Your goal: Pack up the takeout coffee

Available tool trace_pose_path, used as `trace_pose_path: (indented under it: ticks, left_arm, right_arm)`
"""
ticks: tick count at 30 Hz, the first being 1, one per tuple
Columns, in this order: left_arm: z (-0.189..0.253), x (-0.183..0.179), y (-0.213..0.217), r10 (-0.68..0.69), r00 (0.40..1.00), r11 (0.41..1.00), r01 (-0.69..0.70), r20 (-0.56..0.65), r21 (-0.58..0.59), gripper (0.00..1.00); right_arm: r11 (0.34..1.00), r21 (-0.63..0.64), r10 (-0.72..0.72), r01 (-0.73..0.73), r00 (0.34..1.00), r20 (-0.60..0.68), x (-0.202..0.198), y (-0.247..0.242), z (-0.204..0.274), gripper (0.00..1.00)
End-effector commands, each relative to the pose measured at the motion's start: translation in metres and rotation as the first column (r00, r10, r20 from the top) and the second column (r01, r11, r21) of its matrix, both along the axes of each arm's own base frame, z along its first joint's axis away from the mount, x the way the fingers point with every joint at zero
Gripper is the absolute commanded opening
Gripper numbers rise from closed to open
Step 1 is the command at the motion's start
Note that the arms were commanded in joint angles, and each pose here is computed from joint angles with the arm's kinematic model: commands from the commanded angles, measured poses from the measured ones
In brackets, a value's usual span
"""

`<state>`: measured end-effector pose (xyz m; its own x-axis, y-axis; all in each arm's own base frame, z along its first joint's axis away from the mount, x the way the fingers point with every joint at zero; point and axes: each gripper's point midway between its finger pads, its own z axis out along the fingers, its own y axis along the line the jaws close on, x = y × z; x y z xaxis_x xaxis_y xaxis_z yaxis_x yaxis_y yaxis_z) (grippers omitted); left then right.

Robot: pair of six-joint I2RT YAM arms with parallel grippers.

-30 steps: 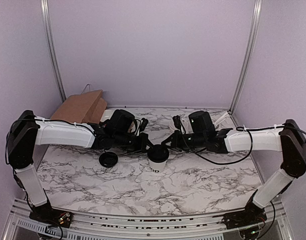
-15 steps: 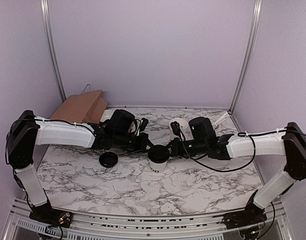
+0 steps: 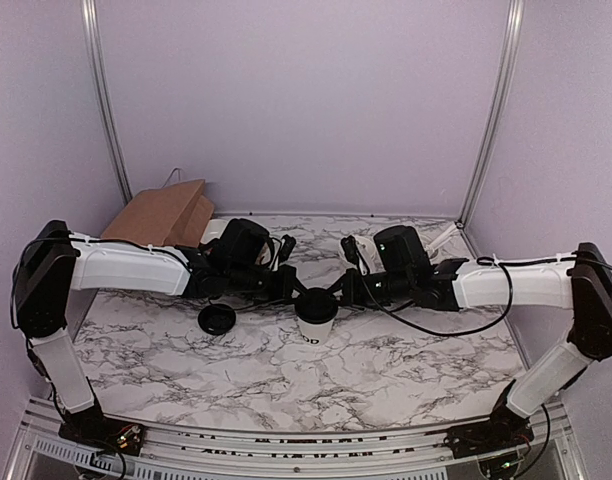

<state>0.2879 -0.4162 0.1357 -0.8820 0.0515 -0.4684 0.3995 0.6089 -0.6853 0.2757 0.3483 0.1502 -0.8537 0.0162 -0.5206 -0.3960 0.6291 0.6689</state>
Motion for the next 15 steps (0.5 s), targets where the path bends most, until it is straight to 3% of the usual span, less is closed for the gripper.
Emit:
trace_pose_path:
  ticks: [1,15]
  left_arm:
    - [-0.025,-0.006,0.015,0.009,0.999,0.994,-0.004,-0.047,0.106,0.0]
    - [0.023,-0.002,0.006,-0.002,1.0,1.0,0.002,-0.001,0.015,0.0]
  right_arm:
    - [0.999,-0.001,-0.046,0.047,0.995,0.091,0.017,-0.007,0.035,0.0]
    - [0.997,-0.049,-0.054,0.059,0.995,0.088,0.016,-0.015,0.028,0.0]
